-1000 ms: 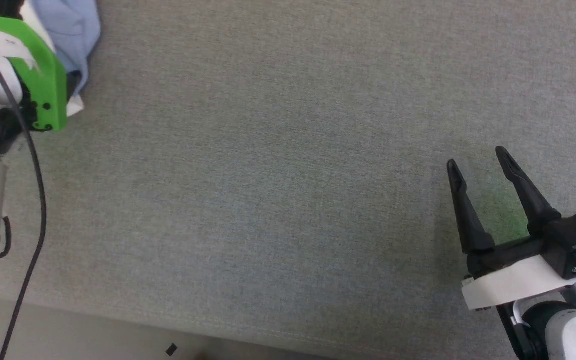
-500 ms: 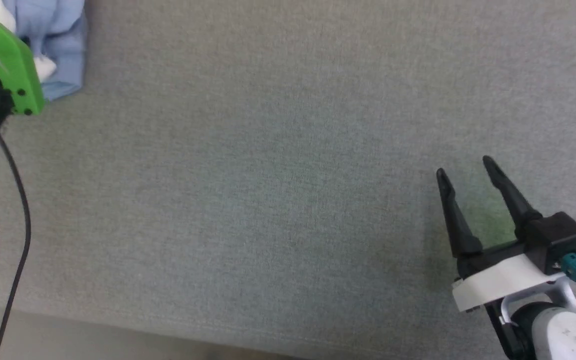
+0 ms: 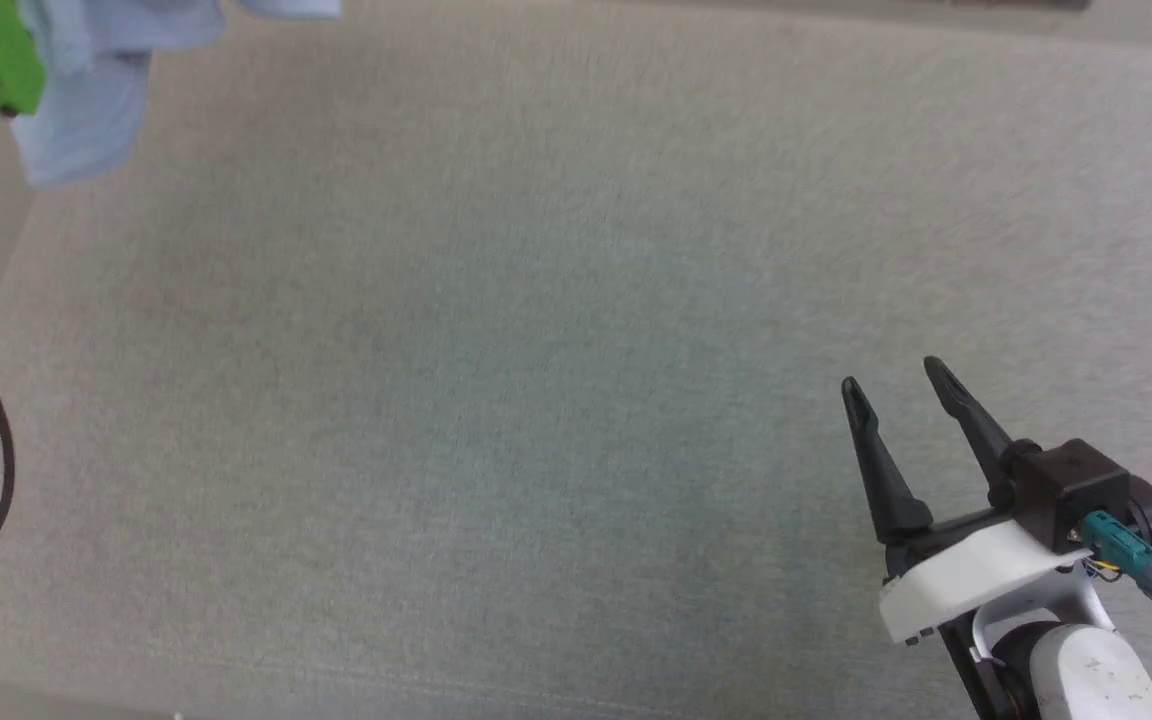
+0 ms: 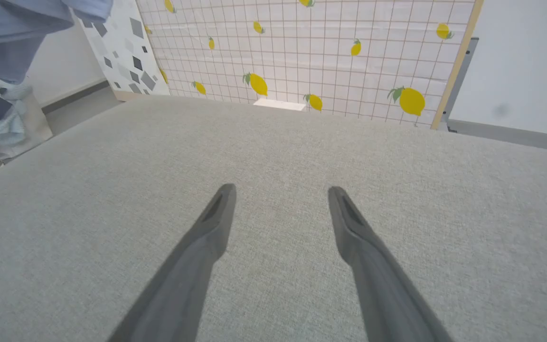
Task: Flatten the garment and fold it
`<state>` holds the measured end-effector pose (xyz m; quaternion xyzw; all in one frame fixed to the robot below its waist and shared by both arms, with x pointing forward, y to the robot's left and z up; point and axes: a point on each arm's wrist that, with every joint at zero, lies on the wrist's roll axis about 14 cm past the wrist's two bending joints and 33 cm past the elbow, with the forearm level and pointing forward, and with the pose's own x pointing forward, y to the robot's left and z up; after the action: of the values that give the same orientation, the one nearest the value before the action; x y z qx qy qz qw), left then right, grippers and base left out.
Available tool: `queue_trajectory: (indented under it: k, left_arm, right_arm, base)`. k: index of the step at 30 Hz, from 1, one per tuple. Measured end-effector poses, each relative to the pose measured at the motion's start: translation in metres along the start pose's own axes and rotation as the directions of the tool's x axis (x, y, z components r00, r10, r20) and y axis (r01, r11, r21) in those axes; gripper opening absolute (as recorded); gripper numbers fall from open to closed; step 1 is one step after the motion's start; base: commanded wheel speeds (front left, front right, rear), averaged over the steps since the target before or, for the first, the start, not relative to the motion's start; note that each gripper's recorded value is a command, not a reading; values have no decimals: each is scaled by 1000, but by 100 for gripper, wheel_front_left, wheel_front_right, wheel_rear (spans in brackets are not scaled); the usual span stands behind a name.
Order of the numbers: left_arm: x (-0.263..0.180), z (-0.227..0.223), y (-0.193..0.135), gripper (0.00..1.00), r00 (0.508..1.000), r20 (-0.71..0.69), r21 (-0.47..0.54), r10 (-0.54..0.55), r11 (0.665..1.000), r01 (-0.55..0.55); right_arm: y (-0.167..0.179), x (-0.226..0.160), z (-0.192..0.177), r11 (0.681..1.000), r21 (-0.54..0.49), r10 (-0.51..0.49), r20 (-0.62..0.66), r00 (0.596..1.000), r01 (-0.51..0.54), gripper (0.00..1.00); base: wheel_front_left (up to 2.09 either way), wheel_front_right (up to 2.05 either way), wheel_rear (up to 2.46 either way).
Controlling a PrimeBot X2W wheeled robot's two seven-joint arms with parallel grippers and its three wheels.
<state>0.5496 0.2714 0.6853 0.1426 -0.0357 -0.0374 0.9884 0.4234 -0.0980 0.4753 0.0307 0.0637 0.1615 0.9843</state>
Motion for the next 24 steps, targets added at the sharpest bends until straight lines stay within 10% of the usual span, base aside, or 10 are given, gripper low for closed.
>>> queue_trajectory:
  k: [13, 24]
  left_arm:
    - [-11, 67, -173, 0, 896, 140, -52, -421, 901, 432]
    - [-68, -51, -364, 0, 657, -114, -275, -746, 659, 700]
  right_arm:
    - [-40, -45, 43, 987, -15, -156, 132, 979, 159, 100]
    - [-93, -88, 50, 936, -15, -343, 178, 922, 351, 100]
  base:
    - [0, 0, 0]
    - [0, 0, 0]
